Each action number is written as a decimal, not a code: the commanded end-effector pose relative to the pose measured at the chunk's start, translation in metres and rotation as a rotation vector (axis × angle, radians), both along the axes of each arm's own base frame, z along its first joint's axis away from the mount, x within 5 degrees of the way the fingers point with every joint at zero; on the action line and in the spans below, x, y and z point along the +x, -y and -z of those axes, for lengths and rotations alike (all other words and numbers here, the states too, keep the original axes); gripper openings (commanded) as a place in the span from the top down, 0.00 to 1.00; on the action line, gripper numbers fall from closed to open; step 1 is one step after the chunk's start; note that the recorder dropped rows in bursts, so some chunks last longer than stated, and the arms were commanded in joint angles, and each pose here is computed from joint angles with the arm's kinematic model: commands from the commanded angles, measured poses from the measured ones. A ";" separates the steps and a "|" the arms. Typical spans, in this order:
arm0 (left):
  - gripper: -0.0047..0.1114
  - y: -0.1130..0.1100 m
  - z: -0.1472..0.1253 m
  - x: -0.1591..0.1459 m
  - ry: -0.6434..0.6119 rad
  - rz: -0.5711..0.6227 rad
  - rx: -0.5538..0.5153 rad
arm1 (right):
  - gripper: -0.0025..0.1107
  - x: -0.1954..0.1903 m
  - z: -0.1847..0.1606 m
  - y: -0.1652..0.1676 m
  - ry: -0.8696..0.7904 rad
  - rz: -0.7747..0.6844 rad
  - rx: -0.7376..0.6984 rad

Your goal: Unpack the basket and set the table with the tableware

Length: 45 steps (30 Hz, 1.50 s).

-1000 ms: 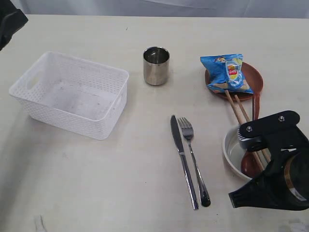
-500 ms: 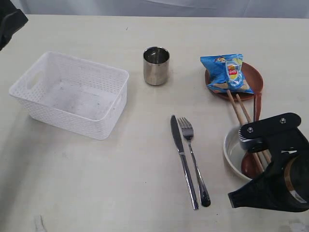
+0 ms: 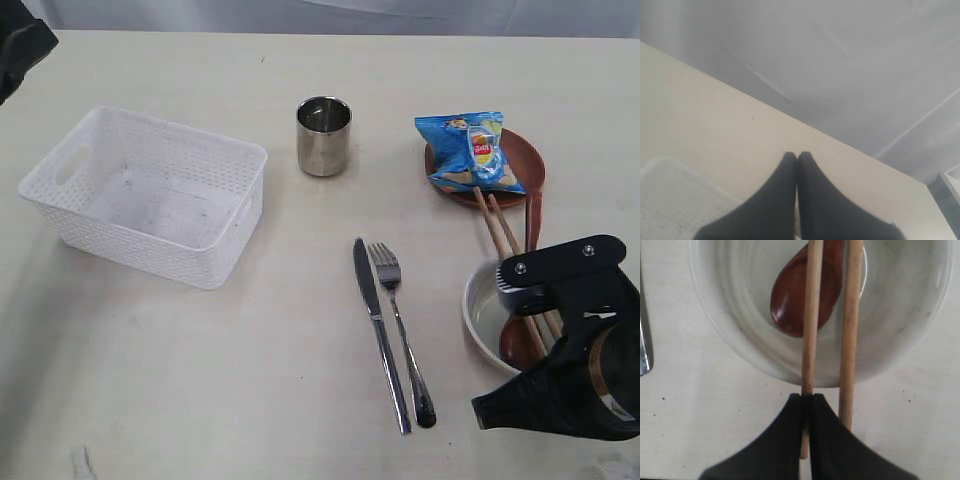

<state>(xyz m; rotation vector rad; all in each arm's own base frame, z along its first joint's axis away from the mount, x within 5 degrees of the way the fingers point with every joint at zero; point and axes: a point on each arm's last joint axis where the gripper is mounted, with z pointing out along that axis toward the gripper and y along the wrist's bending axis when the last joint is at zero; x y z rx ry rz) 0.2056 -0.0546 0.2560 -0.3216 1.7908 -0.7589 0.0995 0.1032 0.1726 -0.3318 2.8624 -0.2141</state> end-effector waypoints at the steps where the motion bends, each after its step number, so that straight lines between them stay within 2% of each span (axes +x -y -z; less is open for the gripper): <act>1: 0.96 0.000 0.002 -0.001 -0.004 0.000 -0.001 | 0.98 -0.001 0.001 0.002 -0.010 0.005 -0.007; 4: 0.96 0.000 0.002 -0.001 -0.004 0.000 -0.001 | 0.96 -0.001 0.001 0.002 -0.010 0.001 -0.008; 6: 0.96 0.000 0.002 -0.001 -0.004 0.000 -0.001 | 0.82 -0.001 0.001 0.002 -0.012 0.003 -0.007; 7: 0.96 0.000 0.002 -0.001 -0.004 0.000 -0.001 | 0.68 -0.001 0.001 0.002 -0.012 0.003 -0.007; 8: 0.96 0.000 0.002 -0.001 -0.004 0.000 -0.001 | 0.60 -0.001 0.001 0.002 -0.012 0.003 -0.007; 9: 0.96 0.000 0.002 -0.001 -0.004 0.000 -0.001 | 0.59 -0.001 0.000 0.002 -0.011 0.003 -0.005; 13: 0.96 0.000 0.002 -0.001 -0.004 0.000 -0.001 | 0.63 0.002 -0.006 0.000 -0.010 -0.002 -0.022; 18: 0.96 0.000 0.002 -0.001 -0.004 0.000 -0.001 | 0.63 0.008 -0.028 -0.006 -0.009 -0.024 -0.069; 24: 0.96 0.000 0.002 -0.001 -0.003 0.001 0.000 | 0.62 0.016 -0.042 -0.012 0.015 -0.043 -0.044; 29: 0.96 0.000 0.002 -0.001 -0.003 0.001 0.000 | 0.62 0.038 -0.043 0.005 0.004 0.020 -0.012; 32: 0.96 0.000 0.002 -0.001 -0.003 0.001 0.000 | 0.62 0.046 -0.040 0.014 -0.070 0.012 0.070; 34: 0.96 0.000 0.002 -0.001 -0.003 0.001 0.000 | 0.62 0.049 -0.040 0.012 -0.111 -0.041 0.191; 36: 0.96 0.000 0.002 -0.001 -0.003 0.001 0.000 | 0.62 0.051 -0.041 0.011 -0.092 -0.077 0.217; 40: 0.96 0.000 0.002 -0.001 -0.003 0.001 0.000 | 0.62 0.058 -0.032 0.015 -0.102 -0.112 0.114; 41: 0.96 0.000 0.002 -0.001 -0.003 0.001 0.000 | 0.61 0.059 -0.029 0.014 -0.118 -0.111 0.106; 43: 0.96 0.000 0.002 -0.001 -0.002 0.001 0.002 | 0.48 0.066 -0.015 0.010 -0.167 -0.106 0.081; 45: 0.96 0.000 0.002 -0.001 -0.002 0.002 0.005 | 0.46 0.071 -0.009 0.008 -0.197 -0.101 0.055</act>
